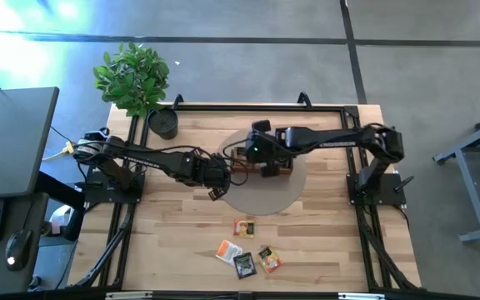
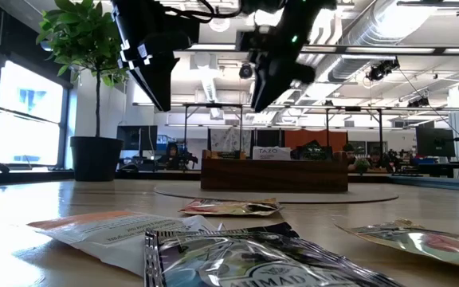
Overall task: Pick & Place Tea
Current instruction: Put the yellow tea bag into the left section of the wooden organizer
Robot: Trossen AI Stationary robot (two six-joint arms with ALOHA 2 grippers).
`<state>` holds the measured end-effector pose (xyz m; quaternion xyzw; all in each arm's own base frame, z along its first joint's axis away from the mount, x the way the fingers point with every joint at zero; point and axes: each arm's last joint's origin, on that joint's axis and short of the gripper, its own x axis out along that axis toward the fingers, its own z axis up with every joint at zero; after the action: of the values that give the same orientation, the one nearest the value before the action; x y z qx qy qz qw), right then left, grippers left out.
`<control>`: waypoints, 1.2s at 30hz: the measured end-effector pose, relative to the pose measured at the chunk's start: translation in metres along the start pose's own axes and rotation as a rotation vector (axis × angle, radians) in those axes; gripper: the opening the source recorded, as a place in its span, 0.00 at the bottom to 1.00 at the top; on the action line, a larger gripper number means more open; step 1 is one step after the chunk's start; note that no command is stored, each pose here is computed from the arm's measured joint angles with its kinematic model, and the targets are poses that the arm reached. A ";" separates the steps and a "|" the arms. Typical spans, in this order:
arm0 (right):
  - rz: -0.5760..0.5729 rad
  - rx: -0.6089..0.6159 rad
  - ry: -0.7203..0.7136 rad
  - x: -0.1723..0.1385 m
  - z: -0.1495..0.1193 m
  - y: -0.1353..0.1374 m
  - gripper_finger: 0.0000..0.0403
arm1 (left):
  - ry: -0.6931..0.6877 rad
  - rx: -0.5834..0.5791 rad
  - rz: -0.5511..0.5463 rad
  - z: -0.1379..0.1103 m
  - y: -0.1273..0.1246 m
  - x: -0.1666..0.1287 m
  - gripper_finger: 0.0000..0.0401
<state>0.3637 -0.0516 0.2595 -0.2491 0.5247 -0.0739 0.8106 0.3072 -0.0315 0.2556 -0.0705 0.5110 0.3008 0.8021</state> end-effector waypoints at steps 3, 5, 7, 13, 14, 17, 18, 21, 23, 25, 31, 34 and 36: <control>0.099 0.032 -0.039 -0.024 0.000 0.010 0.27 | 0.003 0.008 -0.002 -0.002 -0.001 -0.001 0.26; 0.173 0.058 -0.063 -0.040 -0.001 0.019 0.26 | 0.012 0.030 -0.007 -0.005 -0.005 -0.003 0.26; 0.230 0.083 -0.082 -0.055 0.000 0.029 0.25 | 0.011 0.063 -0.016 -0.012 -0.010 -0.010 0.26; 0.325 0.090 -0.094 -0.081 0.005 0.064 0.26 | -0.081 0.172 -0.069 -0.036 -0.034 -0.040 0.26; 0.349 0.086 -0.108 -0.082 0.006 0.071 0.26 | -0.109 0.185 -0.083 -0.040 -0.037 -0.047 0.26; 0.409 0.063 -0.161 -0.072 0.005 0.098 0.28 | -0.178 0.216 -0.116 -0.054 -0.043 -0.064 0.26; 0.422 0.067 -0.169 -0.067 0.003 0.107 0.28 | -0.211 0.208 -0.143 -0.057 -0.044 -0.068 0.26; 0.462 0.140 -0.216 -0.048 -0.005 0.133 0.29 | -0.265 0.150 -0.275 -0.062 -0.048 -0.066 0.26; 0.474 0.228 -0.302 -0.038 -0.007 0.145 0.29 | -0.281 0.132 -0.368 -0.067 -0.052 -0.057 0.26; 0.483 0.316 -0.356 -0.029 -0.011 0.154 0.29 | -0.313 0.105 -0.458 -0.068 -0.057 -0.045 0.26; 0.453 0.483 -0.481 -0.005 -0.032 0.181 0.29 | -0.358 -0.011 -0.674 -0.071 -0.062 -0.002 0.26; 0.454 0.517 -0.524 0.005 -0.039 0.190 0.29 | -0.325 -0.009 -0.700 -0.079 -0.067 0.025 0.26; 0.469 0.525 -0.530 0.012 -0.041 0.196 0.29 | -0.332 -0.009 -0.764 -0.077 -0.074 0.030 0.26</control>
<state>0.3047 0.1004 0.1423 0.0807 0.3044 0.0476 0.9479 0.2975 -0.1113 0.1796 -0.2091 0.3106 -0.0090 0.9272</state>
